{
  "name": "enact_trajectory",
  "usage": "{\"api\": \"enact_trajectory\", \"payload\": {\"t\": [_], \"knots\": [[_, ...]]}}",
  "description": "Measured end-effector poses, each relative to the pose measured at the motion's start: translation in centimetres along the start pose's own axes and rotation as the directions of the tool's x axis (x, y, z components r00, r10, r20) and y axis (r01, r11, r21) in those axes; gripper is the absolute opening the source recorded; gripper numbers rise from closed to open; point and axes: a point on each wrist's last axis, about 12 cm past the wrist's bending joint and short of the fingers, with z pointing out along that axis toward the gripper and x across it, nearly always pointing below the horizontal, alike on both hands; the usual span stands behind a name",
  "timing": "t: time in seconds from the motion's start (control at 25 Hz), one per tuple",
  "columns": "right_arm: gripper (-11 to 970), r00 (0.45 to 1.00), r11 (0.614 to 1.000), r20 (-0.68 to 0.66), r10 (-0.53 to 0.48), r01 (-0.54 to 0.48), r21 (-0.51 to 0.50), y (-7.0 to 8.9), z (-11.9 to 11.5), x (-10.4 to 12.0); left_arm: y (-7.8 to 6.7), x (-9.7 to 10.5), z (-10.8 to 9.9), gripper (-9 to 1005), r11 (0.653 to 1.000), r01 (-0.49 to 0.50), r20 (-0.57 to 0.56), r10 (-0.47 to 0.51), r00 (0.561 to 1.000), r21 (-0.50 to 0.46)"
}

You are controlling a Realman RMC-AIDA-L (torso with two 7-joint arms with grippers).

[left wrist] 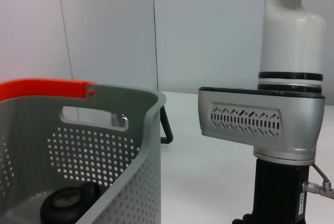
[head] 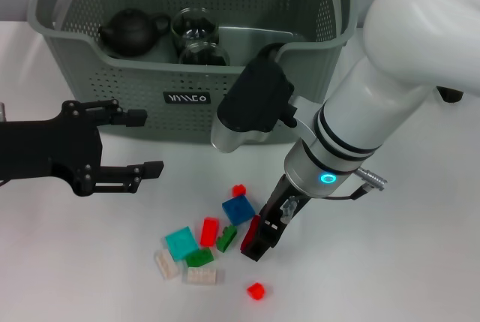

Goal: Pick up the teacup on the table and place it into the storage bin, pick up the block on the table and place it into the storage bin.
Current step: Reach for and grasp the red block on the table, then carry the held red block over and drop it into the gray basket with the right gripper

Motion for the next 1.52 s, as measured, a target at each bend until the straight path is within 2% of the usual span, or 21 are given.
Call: {"api": "enact_trajectory", "payload": {"t": [0.56, 1.52], "knots": [[708, 1.0, 1.0, -0.001, 0.0, 0.0, 0.0, 0.09, 0.58, 0.14, 0.02, 0.07, 0.24, 787, 1.0, 0.005, 0.006, -0.005, 1.0, 0.006], [676, 1.0, 1.0, -0.01, -0.002, 0.002, -0.023, 0.5, 0.08, 0.47, 0.09, 0.21, 0.33, 787, 1.0, 0.009, 0.006, -0.009, 1.0, -0.001]]}}
